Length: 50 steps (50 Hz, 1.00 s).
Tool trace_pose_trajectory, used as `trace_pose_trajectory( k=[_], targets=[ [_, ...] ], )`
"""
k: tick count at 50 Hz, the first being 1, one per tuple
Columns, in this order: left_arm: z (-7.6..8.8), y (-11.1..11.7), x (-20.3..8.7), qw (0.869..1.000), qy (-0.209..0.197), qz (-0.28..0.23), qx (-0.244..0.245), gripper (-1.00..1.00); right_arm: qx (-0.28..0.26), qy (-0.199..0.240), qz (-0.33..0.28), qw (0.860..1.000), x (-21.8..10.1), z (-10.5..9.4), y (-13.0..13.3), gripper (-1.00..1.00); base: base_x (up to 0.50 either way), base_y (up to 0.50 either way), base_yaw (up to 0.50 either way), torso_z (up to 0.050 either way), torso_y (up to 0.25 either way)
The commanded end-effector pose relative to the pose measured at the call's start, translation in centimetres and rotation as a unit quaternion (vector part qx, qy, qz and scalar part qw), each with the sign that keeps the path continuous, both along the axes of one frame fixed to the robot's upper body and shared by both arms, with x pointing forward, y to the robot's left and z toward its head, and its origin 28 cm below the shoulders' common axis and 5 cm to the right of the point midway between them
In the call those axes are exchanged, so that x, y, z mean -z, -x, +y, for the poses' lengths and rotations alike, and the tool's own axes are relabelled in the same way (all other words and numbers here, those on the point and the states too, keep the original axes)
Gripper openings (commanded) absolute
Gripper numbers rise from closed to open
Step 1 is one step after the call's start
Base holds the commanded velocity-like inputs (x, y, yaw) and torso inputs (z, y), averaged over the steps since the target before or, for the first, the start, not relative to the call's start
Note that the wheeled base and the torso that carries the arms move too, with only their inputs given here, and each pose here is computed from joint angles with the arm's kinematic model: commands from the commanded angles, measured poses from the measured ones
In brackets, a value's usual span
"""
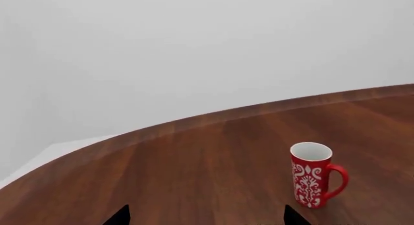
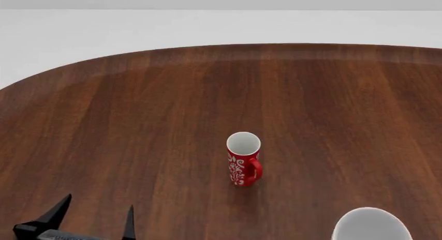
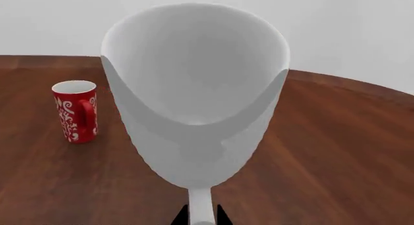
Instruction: Put the white mug on the plate.
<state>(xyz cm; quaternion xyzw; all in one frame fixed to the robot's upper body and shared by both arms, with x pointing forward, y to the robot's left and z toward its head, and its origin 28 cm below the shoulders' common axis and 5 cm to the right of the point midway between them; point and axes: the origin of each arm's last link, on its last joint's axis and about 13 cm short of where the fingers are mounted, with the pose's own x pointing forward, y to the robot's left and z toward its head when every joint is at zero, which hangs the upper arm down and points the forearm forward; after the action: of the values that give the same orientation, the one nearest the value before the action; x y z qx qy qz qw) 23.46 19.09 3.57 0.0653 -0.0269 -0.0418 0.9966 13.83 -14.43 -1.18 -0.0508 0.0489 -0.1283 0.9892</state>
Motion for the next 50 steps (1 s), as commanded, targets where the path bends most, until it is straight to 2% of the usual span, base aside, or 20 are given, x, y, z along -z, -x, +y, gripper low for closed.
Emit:
trace_pose_trajectory(
  k=[1, 27, 30, 34, 50],
  targets=[
    [-0.2, -0.1, 0.1, 1.0, -0.004, 0.001, 0.006, 1.0, 0.023, 0.026, -0.007, 0.999, -1.1, -0.7, 1.3, -1.0, 0.0, 0.0, 0.0, 0.0, 0.0],
    [-0.6, -0.7, 0.1, 1.0, -0.005, -0.005, 0.012, 1.0, 0.087, 0.065, -0.002, 0.994, -2.5, -2.8, 3.1, -1.0, 0.0, 0.0, 0.0, 0.0, 0.0],
    [-0.6, -0.7, 0.1, 1.0, -0.027, -0.015, 0.007, 1.0, 0.103, 0.073, -0.009, 0.992, -2.8, -3.4, 3.3, -1.0, 0.0, 0.0, 0.0, 0.0, 0.0],
    [-0.7, -0.7, 0.0, 1.0, -0.018, -0.012, 0.01, 1.0, 0.108, 0.082, -0.008, 0.991, -2.9, -3.8, 3.5, -1.0, 0.0, 0.0, 0.0, 0.0, 0.003],
    [-0.9, -0.9, 0.1, 1.0, -0.023, -0.01, 0.012, 1.0, 0.146, 0.075, -0.014, 0.986, -2.4, -5.0, 4.6, -1.0, 0.0, 0.0, 0.0, 0.0, 0.0]
  ],
)
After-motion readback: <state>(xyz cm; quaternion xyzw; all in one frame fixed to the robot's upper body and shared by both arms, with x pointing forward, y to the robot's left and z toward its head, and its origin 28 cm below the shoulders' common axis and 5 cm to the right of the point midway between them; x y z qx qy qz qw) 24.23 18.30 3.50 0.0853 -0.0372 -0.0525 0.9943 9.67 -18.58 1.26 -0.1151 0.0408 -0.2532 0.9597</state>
